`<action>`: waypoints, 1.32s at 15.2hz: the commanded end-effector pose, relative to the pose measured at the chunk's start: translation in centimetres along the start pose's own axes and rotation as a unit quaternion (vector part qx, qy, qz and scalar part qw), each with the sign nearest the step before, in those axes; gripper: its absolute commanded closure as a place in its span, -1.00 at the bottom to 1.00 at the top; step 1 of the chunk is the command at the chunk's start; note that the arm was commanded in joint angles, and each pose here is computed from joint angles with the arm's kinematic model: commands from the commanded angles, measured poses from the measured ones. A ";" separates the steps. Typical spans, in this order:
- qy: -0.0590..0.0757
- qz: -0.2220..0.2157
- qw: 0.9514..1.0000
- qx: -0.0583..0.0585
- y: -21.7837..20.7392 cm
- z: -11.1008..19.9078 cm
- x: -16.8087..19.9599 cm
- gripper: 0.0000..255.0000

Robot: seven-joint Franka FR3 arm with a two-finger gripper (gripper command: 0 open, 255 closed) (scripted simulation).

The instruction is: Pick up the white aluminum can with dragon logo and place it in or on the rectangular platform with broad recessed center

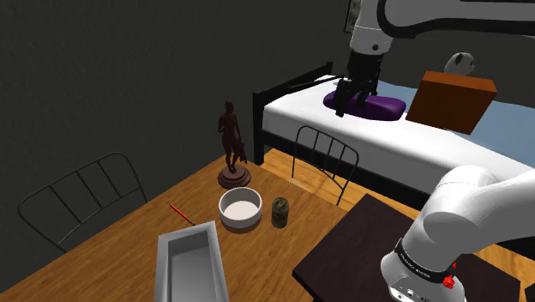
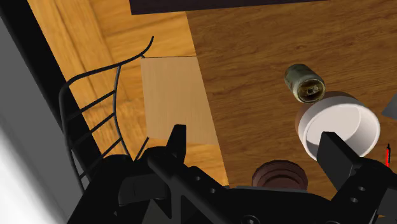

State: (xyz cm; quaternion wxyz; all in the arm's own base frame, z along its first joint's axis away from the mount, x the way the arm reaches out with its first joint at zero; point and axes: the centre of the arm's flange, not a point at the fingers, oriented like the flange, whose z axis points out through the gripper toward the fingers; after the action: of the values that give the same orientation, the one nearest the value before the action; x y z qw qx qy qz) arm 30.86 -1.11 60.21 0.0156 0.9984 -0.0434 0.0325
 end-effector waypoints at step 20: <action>-0.021 0.008 1.000 0.002 -10.8 22.1 5.6 -1.00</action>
State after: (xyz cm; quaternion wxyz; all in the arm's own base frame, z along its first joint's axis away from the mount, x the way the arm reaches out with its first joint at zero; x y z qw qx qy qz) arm 38.59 7.89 39.49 0.0134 0.9986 -0.0507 0.0115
